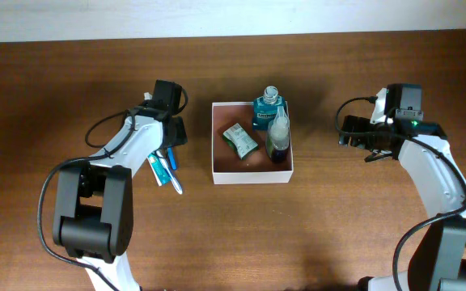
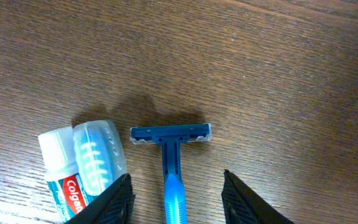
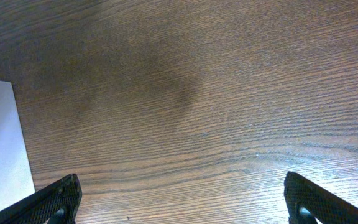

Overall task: Pack container
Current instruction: 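Release pack in box, move left gripper to the blue razor and grasp, then carry the blue razor into the box and release it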

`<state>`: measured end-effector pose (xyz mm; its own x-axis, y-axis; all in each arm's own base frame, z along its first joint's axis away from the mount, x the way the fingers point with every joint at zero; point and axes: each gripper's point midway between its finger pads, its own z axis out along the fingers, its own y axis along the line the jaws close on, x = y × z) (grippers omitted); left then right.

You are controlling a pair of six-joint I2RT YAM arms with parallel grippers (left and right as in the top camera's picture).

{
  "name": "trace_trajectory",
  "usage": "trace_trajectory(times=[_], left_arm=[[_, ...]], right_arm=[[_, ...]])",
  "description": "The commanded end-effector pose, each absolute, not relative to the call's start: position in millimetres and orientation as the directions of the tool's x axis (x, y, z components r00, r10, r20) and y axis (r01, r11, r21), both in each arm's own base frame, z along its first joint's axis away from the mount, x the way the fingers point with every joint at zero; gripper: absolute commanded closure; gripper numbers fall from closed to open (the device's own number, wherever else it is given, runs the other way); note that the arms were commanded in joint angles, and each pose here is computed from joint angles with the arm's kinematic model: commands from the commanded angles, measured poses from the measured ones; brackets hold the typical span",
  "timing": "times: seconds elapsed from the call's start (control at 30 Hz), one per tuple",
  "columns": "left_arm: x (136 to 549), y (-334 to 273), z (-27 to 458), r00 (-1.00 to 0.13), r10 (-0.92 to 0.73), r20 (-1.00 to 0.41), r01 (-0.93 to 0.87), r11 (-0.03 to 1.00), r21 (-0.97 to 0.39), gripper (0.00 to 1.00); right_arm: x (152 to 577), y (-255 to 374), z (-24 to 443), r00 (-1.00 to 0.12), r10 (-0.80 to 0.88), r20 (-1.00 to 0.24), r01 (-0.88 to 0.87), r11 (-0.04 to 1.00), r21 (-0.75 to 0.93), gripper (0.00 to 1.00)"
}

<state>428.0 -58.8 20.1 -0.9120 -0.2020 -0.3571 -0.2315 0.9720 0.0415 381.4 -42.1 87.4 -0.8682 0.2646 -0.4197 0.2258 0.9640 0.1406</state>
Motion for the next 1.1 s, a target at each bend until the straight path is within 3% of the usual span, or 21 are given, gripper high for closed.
trace_trajectory(times=[0.0,0.27,0.47,0.8,0.93,1.07], left_arm=[[424,-60,11,-0.921,-0.203,-0.333,-0.227,0.973,0.034,0.53],[415,-59,-4,-0.924,-0.203,-0.325,-0.225,0.974,0.031,0.54],[411,-60,-10,-0.927,-0.203,-0.315,-0.222,0.975,0.023,0.75],[415,-61,-6,-0.923,-0.203,-0.326,-0.221,0.975,0.019,0.95],[430,-65,16,-0.903,-0.206,-0.376,-0.219,0.976,-0.010,0.95],[449,-93,84,-0.869,-0.177,-0.463,-0.122,0.982,-0.146,0.96]], right_arm=[[380,-45,86,-0.868,0.271,-0.415,0.235,0.962,0.136,0.01],[380,-45,86,-0.868,0.271,-0.415,0.235,0.962,0.136,0.01],[380,-45,86,-0.868,0.271,-0.415,0.235,0.962,0.136,0.01],[380,-45,86,-0.868,0.271,-0.415,0.235,0.962,0.136,0.01],[380,-45,86,-0.868,0.271,-0.415,0.235,0.962,0.136,0.01],[380,-45,86,-0.868,0.271,-0.415,0.235,0.962,0.136,0.01]])
